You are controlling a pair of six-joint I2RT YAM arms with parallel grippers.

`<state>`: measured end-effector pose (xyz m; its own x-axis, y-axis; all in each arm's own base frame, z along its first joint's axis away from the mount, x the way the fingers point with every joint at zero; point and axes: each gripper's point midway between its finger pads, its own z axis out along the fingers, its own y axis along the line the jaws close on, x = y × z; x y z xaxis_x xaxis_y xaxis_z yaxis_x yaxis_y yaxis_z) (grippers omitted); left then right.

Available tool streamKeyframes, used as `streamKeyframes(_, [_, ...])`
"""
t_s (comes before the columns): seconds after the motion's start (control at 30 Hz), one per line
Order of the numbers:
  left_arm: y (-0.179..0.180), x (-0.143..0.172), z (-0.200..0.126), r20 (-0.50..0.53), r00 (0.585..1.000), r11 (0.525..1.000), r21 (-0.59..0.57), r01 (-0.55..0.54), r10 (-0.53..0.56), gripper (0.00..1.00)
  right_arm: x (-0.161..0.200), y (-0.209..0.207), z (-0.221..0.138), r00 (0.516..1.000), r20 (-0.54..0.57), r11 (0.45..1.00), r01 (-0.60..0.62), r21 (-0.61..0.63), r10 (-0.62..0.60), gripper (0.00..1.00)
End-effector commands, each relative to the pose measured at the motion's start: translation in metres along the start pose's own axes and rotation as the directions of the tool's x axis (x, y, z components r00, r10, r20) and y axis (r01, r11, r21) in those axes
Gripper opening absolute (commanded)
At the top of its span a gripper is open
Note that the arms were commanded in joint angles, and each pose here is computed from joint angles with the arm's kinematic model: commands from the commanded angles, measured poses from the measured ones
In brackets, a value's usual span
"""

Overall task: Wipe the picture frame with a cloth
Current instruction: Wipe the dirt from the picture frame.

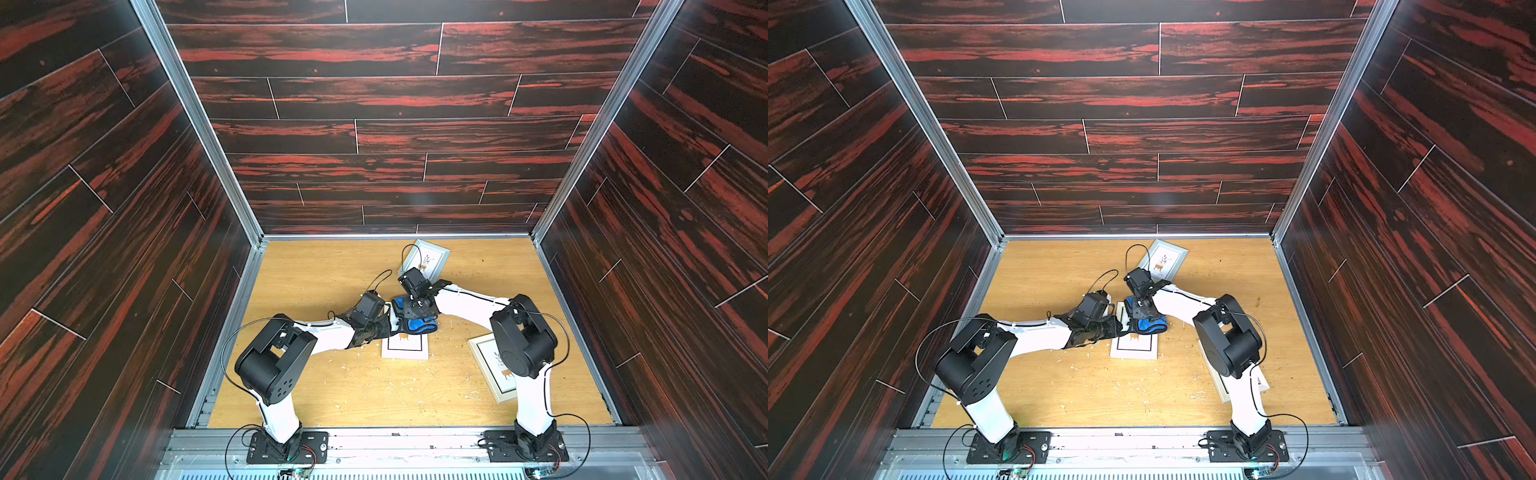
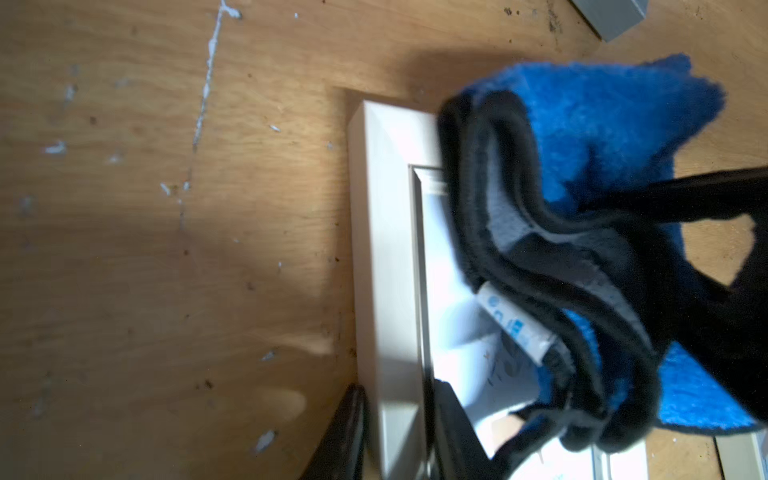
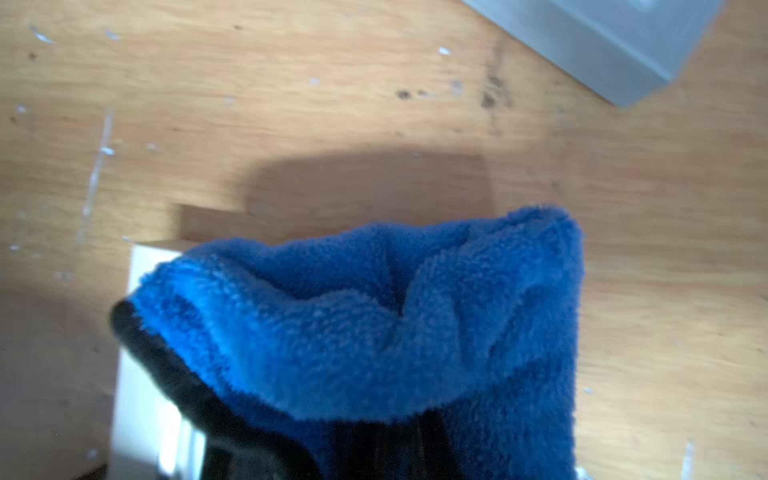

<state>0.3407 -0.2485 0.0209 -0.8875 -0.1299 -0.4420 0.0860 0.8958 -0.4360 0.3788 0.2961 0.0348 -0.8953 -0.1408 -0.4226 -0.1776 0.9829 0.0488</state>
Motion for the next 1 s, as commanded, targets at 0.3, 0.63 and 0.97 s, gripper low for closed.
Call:
streamKeyframes(0.3, [0.058,0.046,0.001,-0.141,0.99,0.979,-0.203,-0.006,-0.023,0.28,0.011,-0.058,0.012,0.998,-0.031,0.987,-0.05,0.155,0.056,0.0])
streamKeyframes(0.63, [0.059,0.047,0.0,-0.146,0.989,0.979,-0.205,-0.008,-0.022,0.28,0.004,-0.01,0.016,0.999,-0.032,0.994,-0.015,0.112,0.019,0.0])
streamKeyframes(0.97, [0.059,0.046,0.0,-0.142,0.99,0.978,-0.207,-0.011,-0.019,0.28,0.002,-0.006,0.011,0.999,-0.026,0.998,-0.019,0.053,0.02,0.0])
